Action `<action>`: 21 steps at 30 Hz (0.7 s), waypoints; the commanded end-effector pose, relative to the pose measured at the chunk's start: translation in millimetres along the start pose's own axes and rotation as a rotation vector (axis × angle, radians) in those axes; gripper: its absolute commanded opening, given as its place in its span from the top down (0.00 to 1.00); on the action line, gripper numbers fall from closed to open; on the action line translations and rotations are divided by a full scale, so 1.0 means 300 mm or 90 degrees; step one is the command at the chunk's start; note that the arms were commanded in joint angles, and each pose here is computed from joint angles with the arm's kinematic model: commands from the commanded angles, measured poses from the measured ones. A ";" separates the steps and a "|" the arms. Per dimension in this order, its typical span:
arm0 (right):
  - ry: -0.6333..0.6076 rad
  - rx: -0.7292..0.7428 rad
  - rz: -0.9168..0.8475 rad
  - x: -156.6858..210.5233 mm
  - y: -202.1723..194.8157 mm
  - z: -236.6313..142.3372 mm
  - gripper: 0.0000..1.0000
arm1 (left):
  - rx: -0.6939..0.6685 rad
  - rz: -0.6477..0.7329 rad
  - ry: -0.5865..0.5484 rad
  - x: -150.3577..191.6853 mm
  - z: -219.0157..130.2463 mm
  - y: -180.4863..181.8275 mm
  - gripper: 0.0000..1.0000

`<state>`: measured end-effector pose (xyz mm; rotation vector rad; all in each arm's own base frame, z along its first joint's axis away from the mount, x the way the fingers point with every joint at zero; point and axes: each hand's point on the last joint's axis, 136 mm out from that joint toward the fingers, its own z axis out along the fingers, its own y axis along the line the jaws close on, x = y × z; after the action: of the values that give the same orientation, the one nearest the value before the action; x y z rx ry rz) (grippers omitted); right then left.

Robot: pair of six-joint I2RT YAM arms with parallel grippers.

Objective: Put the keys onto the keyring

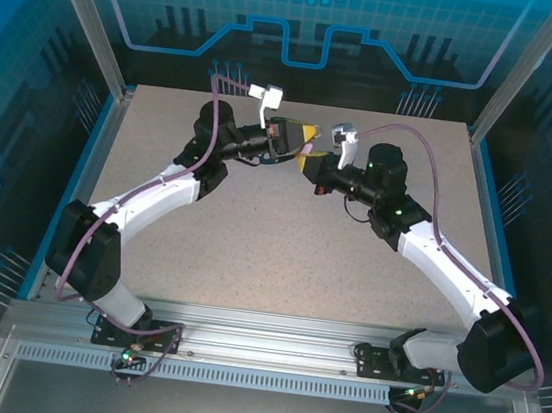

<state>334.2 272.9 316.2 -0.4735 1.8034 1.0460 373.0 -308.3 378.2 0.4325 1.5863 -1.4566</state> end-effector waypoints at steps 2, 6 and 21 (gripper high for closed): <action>0.006 -0.040 -0.019 0.009 0.051 -0.030 0.76 | 0.032 0.013 -0.033 -0.029 0.003 -0.063 1.00; -0.005 -0.033 -0.020 -0.003 0.039 -0.077 0.60 | 0.032 0.009 -0.050 -0.041 -0.001 -0.065 1.00; -0.121 -0.013 0.001 -0.198 0.012 -0.253 0.54 | 0.046 -0.014 -0.096 -0.068 -0.008 -0.067 1.00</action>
<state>315.4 206.2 361.1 -0.3898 1.6724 1.0352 372.2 -306.5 391.2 0.3398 1.5059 -1.5231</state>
